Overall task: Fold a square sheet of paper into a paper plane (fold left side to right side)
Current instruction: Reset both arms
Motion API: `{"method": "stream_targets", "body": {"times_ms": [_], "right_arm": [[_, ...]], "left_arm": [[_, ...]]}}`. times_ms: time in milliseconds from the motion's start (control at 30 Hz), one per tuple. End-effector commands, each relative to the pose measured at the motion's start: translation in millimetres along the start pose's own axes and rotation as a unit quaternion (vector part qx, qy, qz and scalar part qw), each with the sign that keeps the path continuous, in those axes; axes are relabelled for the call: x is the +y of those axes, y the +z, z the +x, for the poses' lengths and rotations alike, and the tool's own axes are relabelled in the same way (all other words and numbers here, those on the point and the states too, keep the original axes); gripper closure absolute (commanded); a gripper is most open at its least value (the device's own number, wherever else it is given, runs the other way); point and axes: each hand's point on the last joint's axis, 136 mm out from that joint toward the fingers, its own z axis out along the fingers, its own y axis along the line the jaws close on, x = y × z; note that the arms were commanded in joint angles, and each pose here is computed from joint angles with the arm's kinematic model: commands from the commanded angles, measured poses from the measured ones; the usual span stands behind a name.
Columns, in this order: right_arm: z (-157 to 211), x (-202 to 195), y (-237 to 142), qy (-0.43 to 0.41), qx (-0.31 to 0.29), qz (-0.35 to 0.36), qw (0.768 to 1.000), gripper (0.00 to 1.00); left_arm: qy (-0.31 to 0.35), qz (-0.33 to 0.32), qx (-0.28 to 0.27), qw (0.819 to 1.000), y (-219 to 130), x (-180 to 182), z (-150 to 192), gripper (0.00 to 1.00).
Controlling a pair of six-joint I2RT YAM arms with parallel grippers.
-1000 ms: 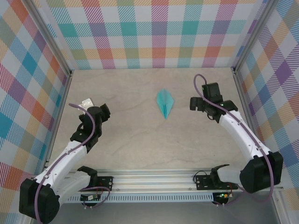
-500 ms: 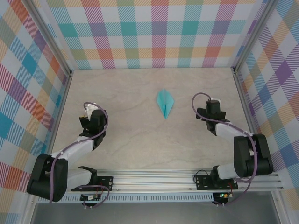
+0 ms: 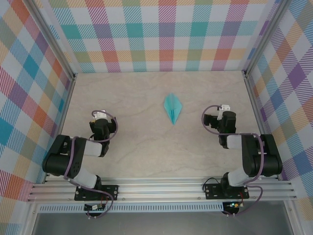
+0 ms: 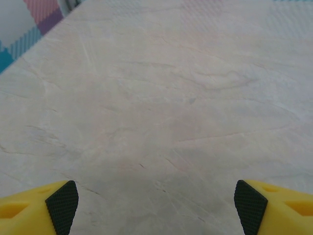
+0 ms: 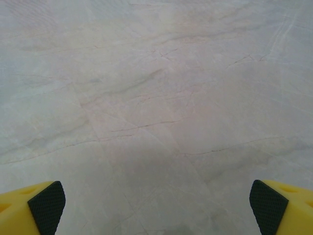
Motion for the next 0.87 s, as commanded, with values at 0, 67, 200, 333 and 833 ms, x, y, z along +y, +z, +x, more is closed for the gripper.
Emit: {"method": "stream_targets", "body": {"times_ms": [0,67,200,333,833], "right_arm": [[-23.8,12.6,-1.0,-0.01,-0.052,-0.044,0.998,0.0],[-24.3,13.0,-0.9,-0.01,-0.053,-0.045,0.998,0.0],[-24.7,13.0,-1.0,-0.011,-0.053,-0.044,0.998,0.0],[-24.6,13.0,-1.2,-0.011,-0.053,-0.045,0.998,0.0],[-24.8,13.3,-0.9,-0.013,-0.053,-0.045,0.998,0.0]], "left_arm": [[-0.006,0.041,-0.022,0.999,11.0,-12.4,-24.3,0.06],[-0.019,0.046,-0.016,0.999,12.3,-8.6,-24.1,0.0],[-0.02,0.044,-0.016,0.999,12.8,-7.4,-24.2,0.0],[-0.02,0.044,-0.016,0.999,12.8,-7.7,-24.3,0.0],[-0.019,0.044,-0.015,0.999,12.7,-7.5,-23.8,0.0]]}}
